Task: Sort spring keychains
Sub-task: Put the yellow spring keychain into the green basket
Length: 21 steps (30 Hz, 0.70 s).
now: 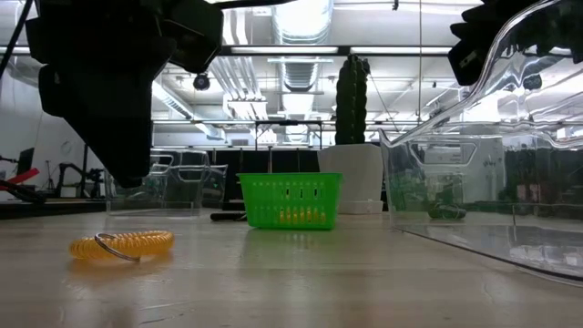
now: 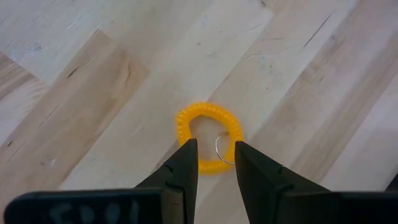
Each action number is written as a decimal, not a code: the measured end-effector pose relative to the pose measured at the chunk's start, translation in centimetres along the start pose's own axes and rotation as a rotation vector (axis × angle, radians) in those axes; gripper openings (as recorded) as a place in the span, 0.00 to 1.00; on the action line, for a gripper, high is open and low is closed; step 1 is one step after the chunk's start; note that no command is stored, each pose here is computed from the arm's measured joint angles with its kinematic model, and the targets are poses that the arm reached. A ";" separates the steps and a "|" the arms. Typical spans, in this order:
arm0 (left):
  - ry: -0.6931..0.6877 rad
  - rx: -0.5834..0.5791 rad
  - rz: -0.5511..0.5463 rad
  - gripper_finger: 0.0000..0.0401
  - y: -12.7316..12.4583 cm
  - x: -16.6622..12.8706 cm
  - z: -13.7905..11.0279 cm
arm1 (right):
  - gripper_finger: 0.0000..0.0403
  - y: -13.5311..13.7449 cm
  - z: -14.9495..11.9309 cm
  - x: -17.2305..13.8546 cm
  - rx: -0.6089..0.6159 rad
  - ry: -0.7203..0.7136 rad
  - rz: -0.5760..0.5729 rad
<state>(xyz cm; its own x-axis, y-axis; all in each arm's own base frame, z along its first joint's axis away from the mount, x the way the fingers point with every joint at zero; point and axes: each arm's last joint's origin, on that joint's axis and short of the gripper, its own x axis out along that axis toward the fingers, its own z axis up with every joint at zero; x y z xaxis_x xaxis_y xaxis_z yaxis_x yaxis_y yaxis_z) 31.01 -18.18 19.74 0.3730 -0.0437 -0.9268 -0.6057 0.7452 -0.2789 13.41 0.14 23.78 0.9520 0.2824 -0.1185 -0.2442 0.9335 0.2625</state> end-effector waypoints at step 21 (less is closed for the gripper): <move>0.021 -0.104 -0.016 0.25 1.6 2.3 -1.0 | 0.17 0.0 0.0 0.0 -0.007 0.000 0.000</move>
<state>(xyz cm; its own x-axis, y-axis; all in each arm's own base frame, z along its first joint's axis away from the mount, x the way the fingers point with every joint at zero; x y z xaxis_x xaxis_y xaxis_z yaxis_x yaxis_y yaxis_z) 30.19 -17.77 16.90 0.3697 -0.0698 -0.9265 -0.6698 0.6711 -0.3177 13.41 0.15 23.77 0.9518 0.2827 -0.1189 -0.2458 0.9350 0.2557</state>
